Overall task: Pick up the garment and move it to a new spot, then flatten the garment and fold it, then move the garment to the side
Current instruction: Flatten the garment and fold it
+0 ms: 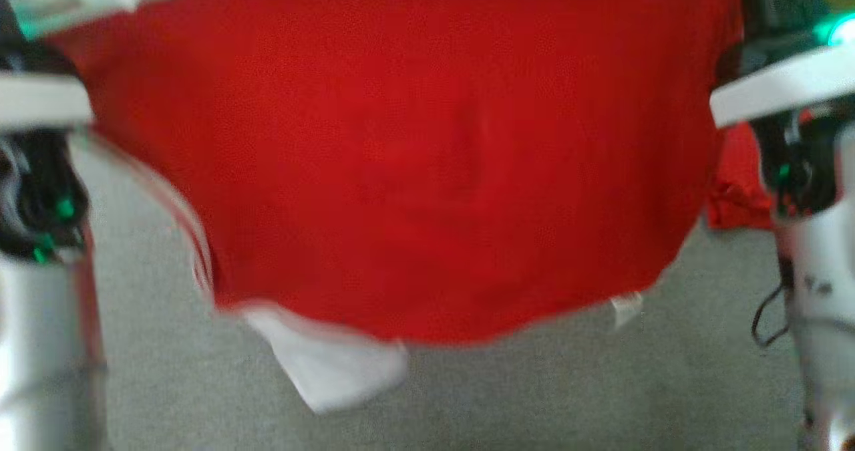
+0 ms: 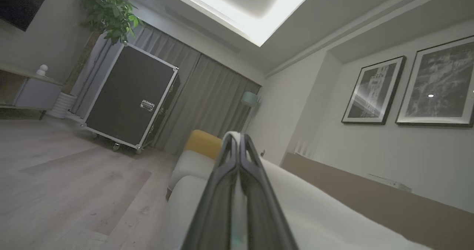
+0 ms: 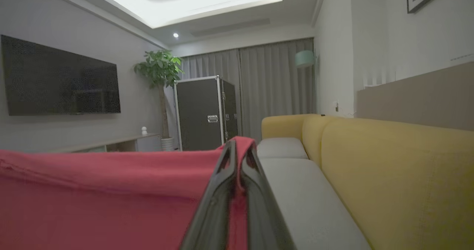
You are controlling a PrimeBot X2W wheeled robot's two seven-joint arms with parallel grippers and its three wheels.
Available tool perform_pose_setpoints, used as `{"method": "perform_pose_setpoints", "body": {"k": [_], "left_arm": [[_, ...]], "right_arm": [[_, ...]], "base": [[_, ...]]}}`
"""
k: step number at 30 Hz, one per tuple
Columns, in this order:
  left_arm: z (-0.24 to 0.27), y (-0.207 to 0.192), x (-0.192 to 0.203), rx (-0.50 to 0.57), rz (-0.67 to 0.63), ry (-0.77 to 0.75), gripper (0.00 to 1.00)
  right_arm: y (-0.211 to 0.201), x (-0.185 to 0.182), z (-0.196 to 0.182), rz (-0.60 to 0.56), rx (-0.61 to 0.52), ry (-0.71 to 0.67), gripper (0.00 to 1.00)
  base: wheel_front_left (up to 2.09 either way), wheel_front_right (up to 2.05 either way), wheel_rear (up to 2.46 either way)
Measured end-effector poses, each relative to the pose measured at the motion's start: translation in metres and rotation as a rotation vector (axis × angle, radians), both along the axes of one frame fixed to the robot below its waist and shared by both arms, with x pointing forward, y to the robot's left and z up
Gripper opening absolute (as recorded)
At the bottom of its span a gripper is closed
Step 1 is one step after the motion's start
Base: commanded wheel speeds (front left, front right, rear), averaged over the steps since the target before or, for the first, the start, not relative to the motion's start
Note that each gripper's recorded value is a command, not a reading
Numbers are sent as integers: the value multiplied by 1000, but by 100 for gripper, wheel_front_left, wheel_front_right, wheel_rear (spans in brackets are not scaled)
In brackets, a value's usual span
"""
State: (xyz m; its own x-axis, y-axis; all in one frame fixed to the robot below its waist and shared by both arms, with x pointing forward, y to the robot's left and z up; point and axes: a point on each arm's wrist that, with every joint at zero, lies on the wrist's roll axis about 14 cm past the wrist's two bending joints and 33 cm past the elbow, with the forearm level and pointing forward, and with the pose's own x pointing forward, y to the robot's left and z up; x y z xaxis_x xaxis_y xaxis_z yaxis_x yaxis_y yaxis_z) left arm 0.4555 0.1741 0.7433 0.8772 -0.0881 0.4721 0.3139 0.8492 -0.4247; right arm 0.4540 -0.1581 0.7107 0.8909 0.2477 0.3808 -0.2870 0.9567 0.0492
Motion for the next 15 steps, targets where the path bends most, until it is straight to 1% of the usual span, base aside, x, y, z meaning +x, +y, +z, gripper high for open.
{"method": "perform_pose_setpoints", "body": {"k": [2, 4, 6, 8, 10, 12, 15], "left_arm": [[-2, 4, 26, 17, 11, 25, 0], [2, 3, 53, 51, 6, 28, 0], [9, 5, 80, 66, 16, 26, 0], [19, 8, 108, 116, 47, 7, 0], [29, 15, 131, 126, 81, -19, 0], [32, 17, 151, 148, 94, -38, 0], [21, 21, 174, 163, 113, -38, 0]], "right_arm": [[-1, 25, -13, -11, -42, 46, 0], [-2, 53, -16, -26, -83, 62, 0], [-2, 83, -8, -37, -119, 47, 0], [1, 116, 0, -47, -155, 40, 0], [6, 143, 12, -53, -181, 5, 0], [6, 165, 20, -67, -179, -35, 0], [4, 191, 13, -93, -194, -66, 0]], "base": [[0, 0, 0], [0, 0, 0], [0, 0, 0], [0, 0, 0], [0, 0, 0], [0, 0, 0], [0, 0, 0]]}}
